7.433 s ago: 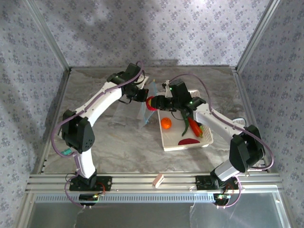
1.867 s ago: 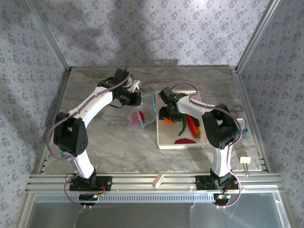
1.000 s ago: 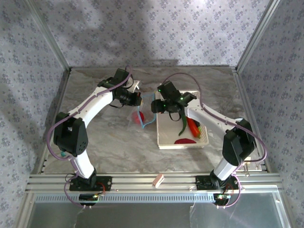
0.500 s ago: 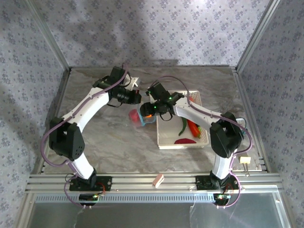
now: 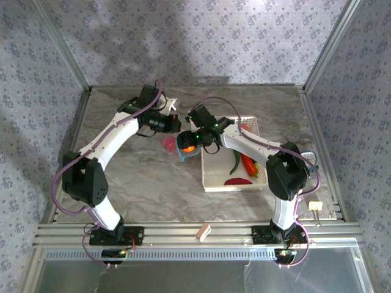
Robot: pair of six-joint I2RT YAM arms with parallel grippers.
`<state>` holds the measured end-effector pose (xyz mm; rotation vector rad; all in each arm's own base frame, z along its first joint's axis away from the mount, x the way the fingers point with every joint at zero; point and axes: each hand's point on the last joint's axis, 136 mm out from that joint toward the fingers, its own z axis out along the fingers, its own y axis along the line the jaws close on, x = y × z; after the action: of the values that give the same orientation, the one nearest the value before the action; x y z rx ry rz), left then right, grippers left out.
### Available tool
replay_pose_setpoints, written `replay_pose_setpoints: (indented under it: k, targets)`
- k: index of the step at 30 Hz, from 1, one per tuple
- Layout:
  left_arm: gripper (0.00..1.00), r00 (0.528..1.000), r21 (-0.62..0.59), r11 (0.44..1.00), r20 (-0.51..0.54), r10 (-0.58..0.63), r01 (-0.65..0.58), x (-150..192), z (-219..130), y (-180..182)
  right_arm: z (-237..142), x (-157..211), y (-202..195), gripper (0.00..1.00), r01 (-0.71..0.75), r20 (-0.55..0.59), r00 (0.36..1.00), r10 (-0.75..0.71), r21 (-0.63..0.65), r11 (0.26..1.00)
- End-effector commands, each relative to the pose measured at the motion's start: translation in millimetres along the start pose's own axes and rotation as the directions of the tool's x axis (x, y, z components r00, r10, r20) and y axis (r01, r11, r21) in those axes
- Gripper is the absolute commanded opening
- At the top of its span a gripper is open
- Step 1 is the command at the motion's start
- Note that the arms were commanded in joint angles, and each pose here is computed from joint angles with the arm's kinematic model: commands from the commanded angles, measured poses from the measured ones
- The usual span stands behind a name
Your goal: Place the food in the zip-top bag and seal the zipper
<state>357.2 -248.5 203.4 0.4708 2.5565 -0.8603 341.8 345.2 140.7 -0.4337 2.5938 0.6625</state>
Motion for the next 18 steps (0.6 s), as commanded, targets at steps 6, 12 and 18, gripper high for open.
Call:
replay_pose_setpoints:
  k: [6, 12, 18]
  targets:
    - [0.00, 0.998, 0.043, 0.999, 0.064, 0.021, -0.024, -11.7, -22.8, -17.4, -17.3, -11.3, 6.4, 0.76, 0.017, 0.031, 0.999, -0.017, -0.005, 1.000]
    - [0.00, 0.997, 0.047, 0.998, 0.077, 0.026, -0.030, -11.1, -29.3, -20.4, -58.9, -19.0, -22.2, 0.75, 0.006, 0.108, 0.994, -0.018, 0.115, 0.993]
    - [0.00, 0.997, 0.052, 0.998, 0.077, 0.024, -0.028, -10.8, -29.9, -20.4, -91.4, 3.9, -90.0, 0.75, -0.073, 0.045, 0.997, 0.062, 0.340, 0.937]
